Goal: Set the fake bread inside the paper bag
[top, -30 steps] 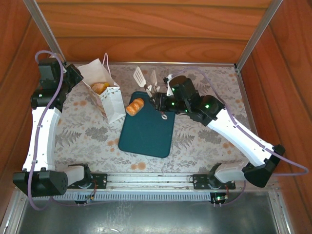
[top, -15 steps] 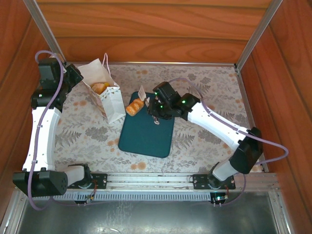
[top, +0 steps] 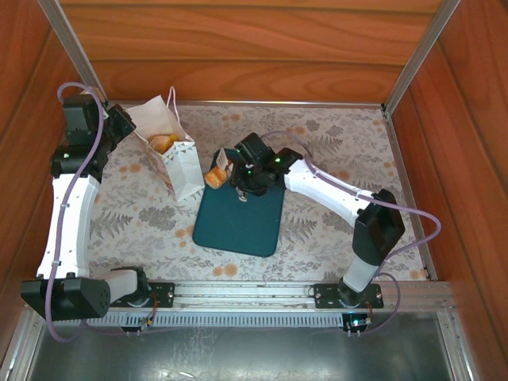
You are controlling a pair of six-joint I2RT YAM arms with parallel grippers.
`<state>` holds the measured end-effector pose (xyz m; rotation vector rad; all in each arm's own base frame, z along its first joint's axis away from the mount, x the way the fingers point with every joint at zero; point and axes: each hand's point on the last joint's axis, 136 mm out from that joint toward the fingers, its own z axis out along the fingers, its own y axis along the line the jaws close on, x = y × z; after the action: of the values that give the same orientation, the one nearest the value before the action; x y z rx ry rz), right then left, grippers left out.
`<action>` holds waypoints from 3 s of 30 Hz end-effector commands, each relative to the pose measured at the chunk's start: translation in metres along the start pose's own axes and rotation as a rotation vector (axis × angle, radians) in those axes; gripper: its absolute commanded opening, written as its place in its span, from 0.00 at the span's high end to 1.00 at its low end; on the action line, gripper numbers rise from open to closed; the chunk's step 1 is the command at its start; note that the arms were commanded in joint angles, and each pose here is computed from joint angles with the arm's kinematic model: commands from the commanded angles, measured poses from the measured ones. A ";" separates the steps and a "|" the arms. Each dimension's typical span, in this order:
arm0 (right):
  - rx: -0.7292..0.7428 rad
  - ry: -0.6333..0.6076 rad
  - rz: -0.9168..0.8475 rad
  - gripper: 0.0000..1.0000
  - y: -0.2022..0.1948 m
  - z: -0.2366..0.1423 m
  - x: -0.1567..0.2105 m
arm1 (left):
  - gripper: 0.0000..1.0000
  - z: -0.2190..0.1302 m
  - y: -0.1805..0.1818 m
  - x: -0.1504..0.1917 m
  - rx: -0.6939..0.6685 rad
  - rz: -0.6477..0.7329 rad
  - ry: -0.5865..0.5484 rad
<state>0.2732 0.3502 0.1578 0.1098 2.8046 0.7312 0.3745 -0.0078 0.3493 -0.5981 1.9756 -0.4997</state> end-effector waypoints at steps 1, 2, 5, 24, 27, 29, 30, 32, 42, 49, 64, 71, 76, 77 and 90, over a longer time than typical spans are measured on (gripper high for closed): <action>-0.050 0.001 0.000 0.45 0.018 -0.001 -0.006 | 1.00 -0.003 -0.005 0.001 0.027 -0.004 -0.008; -0.045 0.008 -0.002 0.45 0.018 0.002 -0.005 | 1.00 -0.003 -0.006 0.001 0.029 -0.004 -0.010; -0.033 0.024 -0.005 0.46 0.019 0.009 -0.004 | 1.00 -0.003 -0.005 0.000 0.028 -0.003 -0.011; 0.030 0.096 -0.049 0.52 0.015 0.042 0.001 | 1.00 -0.002 -0.006 0.000 0.031 -0.010 -0.009; 0.025 0.099 -0.049 0.58 0.016 0.041 0.002 | 1.00 -0.003 -0.006 0.000 0.032 -0.007 -0.011; 0.021 0.095 -0.049 0.62 0.017 0.040 0.001 | 1.00 -0.004 -0.007 0.000 0.034 -0.007 -0.012; 0.018 0.094 -0.048 0.65 0.018 0.039 0.002 | 1.00 -0.004 -0.006 0.000 0.033 -0.008 -0.013; 0.016 0.088 -0.045 0.69 0.017 0.037 0.000 | 1.00 -0.004 -0.007 0.000 0.035 -0.007 -0.014; -0.023 -0.001 -0.033 0.74 0.016 0.004 -0.007 | 1.00 -0.005 -0.007 0.000 0.035 -0.006 -0.015; -0.082 -0.091 -0.015 0.75 0.010 -0.034 -0.012 | 1.00 -0.005 -0.007 -0.001 0.034 -0.006 -0.017; -0.298 -0.388 -0.197 0.74 0.051 -0.168 -0.040 | 1.00 -0.007 -0.007 -0.002 0.035 -0.006 -0.023; -0.429 -0.454 -0.400 0.73 0.106 -0.215 -0.036 | 1.00 -0.008 -0.008 -0.003 0.036 -0.007 -0.027; -0.507 -0.488 -0.561 0.72 0.146 -0.229 -0.021 | 1.00 -0.008 -0.007 -0.002 0.034 -0.013 -0.027; -0.519 -0.491 -0.585 0.72 0.152 -0.230 -0.018 | 1.00 -0.008 -0.006 -0.002 0.031 -0.013 -0.026; -0.467 -0.538 -0.768 0.71 0.191 -0.202 -0.017 | 1.00 -0.010 -0.003 -0.005 0.015 -0.025 -0.045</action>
<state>0.2354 0.4172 0.3937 -0.6908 2.0071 0.9632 0.3715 -0.0072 0.3515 -0.6189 1.9570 -0.5122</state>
